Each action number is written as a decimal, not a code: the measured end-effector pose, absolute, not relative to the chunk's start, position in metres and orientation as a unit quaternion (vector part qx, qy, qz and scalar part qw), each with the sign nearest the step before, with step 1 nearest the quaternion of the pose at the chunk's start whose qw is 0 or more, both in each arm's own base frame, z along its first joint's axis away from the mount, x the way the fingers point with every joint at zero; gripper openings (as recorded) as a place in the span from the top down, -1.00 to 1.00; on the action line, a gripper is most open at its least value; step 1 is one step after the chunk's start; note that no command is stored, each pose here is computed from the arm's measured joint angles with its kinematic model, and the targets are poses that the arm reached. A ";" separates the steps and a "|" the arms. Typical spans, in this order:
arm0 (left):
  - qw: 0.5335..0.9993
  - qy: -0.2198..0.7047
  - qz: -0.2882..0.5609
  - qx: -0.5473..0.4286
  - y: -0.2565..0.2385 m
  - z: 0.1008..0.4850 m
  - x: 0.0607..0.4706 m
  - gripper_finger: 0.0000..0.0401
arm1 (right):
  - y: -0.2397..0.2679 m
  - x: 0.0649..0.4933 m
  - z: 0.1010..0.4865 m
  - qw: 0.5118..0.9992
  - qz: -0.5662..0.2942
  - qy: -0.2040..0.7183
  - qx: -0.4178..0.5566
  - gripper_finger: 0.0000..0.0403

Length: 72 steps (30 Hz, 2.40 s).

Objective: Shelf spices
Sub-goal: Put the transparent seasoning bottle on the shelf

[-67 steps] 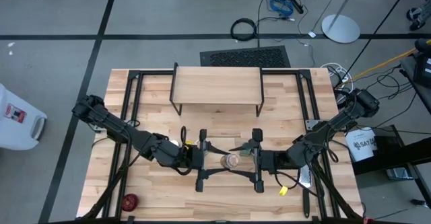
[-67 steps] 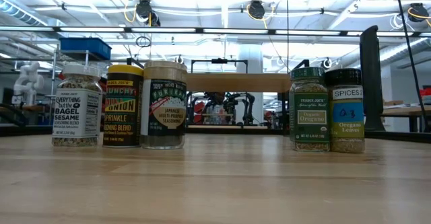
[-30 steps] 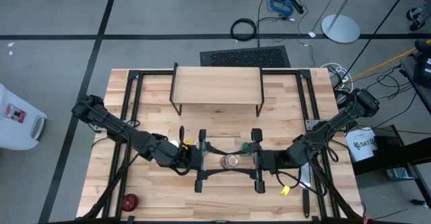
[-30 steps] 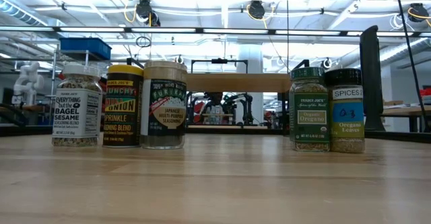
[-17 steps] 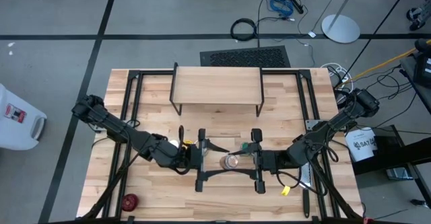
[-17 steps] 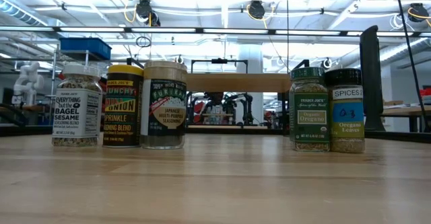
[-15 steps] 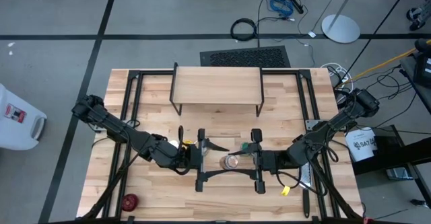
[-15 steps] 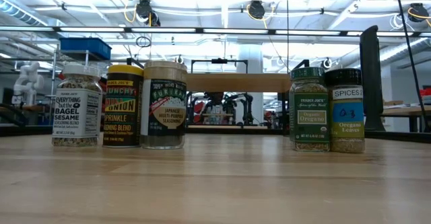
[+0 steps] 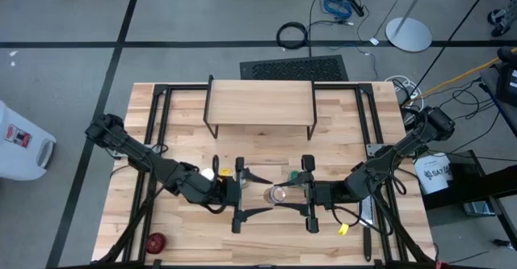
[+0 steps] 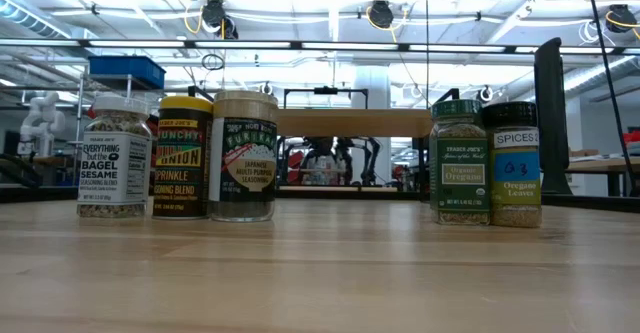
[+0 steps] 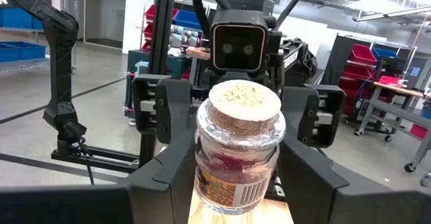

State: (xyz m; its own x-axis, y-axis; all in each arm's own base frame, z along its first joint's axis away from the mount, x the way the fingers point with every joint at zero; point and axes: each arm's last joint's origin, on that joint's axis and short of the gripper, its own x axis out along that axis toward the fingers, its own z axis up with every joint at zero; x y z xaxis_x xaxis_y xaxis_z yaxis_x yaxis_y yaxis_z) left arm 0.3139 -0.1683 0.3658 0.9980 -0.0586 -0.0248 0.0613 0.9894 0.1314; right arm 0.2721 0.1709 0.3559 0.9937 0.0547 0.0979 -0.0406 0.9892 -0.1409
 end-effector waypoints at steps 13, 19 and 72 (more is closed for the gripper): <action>0.995 0.031 -0.018 0.093 -0.172 0.383 0.280 -0.53 | 0.171 0.272 0.353 0.997 0.023 -0.037 -0.061 0.17; 0.994 0.029 0.012 0.101 -0.174 0.385 0.276 -0.53 | 0.169 0.274 0.350 0.998 0.020 -0.021 -0.057 0.17; 0.999 0.015 0.005 0.052 -0.163 0.364 0.317 -0.52 | 0.164 0.284 0.339 0.998 0.013 0.004 -0.062 0.17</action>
State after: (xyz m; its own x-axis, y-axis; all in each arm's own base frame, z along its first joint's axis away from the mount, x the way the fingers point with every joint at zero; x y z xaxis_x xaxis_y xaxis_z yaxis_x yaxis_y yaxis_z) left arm 0.3170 -0.1632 0.3639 0.9995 0.0109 -0.0304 -0.0078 0.9946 0.1031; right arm 0.2836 0.1639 0.3391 0.9996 0.0256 -0.0100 -0.0267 0.9920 -0.1230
